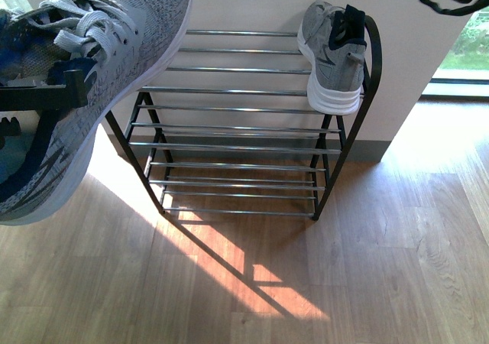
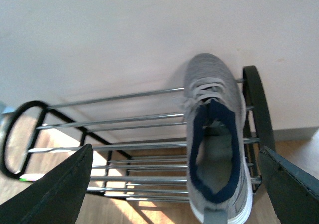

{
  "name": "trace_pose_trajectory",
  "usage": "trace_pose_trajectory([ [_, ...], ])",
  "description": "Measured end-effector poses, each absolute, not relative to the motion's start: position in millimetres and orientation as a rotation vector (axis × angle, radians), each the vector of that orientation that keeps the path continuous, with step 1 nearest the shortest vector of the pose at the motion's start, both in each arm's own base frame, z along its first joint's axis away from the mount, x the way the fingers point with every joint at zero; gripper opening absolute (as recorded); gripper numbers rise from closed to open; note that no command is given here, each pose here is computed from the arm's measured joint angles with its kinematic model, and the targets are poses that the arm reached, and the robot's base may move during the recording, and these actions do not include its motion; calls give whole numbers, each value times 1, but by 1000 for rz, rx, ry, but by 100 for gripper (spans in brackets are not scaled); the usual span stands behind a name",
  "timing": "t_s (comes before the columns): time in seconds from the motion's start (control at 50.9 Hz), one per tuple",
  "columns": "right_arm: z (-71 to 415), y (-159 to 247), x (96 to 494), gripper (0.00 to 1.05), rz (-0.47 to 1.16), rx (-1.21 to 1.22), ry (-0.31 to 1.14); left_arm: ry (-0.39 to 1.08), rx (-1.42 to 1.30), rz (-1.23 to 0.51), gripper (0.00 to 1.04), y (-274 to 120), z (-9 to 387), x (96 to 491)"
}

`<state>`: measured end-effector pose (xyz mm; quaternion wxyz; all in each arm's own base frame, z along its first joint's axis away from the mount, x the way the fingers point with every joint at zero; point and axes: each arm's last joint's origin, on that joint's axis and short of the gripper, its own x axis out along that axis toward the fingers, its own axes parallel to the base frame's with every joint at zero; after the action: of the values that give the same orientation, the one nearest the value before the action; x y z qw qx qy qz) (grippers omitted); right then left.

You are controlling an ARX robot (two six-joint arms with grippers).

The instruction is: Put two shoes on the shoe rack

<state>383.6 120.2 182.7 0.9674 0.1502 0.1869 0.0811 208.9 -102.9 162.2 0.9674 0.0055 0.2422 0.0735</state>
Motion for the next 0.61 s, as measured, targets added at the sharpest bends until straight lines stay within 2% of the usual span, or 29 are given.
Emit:
trace_pose_trajectory([
  [0.197, 195, 98, 315, 96, 329, 251, 328, 490, 12, 149, 2, -103, 162, 209],
  [0.393, 195, 63, 253, 96, 379, 211, 293, 490, 11, 149, 2, -103, 162, 209],
  [0.61, 192, 33, 205, 96, 441, 249, 226, 490, 11, 149, 2, -103, 162, 209],
])
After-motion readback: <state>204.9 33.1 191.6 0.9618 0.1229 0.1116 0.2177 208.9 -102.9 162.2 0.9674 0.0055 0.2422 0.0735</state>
